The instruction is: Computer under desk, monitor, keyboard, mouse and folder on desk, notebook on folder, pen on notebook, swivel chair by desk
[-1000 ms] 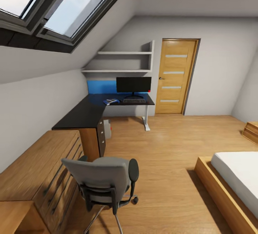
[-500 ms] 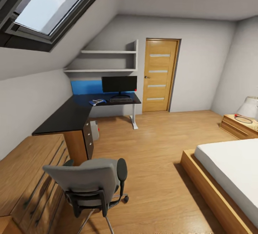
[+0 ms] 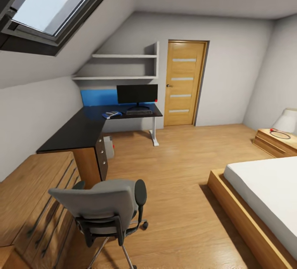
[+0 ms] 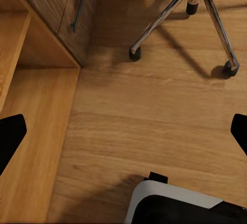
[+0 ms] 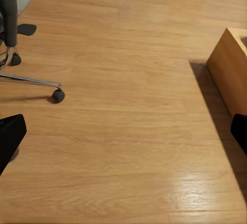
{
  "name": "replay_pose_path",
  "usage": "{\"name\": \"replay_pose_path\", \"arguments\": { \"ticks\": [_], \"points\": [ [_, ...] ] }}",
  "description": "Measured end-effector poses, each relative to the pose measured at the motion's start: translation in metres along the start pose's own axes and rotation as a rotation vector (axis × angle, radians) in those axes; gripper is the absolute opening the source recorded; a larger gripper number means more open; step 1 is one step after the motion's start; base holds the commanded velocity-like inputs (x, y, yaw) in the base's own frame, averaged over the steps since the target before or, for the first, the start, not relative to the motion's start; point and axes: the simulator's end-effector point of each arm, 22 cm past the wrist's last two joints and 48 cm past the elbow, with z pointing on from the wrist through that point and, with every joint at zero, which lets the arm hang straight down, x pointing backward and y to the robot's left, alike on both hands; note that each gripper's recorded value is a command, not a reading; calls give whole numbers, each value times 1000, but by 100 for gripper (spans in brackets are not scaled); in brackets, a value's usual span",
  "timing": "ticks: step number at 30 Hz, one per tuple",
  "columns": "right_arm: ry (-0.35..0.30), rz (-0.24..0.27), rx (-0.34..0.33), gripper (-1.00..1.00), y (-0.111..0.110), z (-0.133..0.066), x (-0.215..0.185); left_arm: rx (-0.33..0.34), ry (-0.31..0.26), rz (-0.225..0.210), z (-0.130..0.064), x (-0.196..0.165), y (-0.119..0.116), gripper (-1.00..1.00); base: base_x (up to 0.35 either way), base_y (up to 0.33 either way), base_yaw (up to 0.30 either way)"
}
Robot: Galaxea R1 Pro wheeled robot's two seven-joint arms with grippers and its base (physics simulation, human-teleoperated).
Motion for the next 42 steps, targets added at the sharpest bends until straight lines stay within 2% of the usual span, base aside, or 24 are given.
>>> {"name": "replay_pose_path", "arguments": {
  "ticks": [13,23,42],
  "points": [
    [10,-1,-2,100,0,-1,4,-1,9,3,-1,3,1,100,-107,153,35],
    [10,0,0,100,-1,-1,4,-1,9,3,-1,3,0,100,-26,25,38],
    [12,0,0,100,0,-1,4,-2,10,2,-1,4,1,100,-1,1,180]
  ]
}}
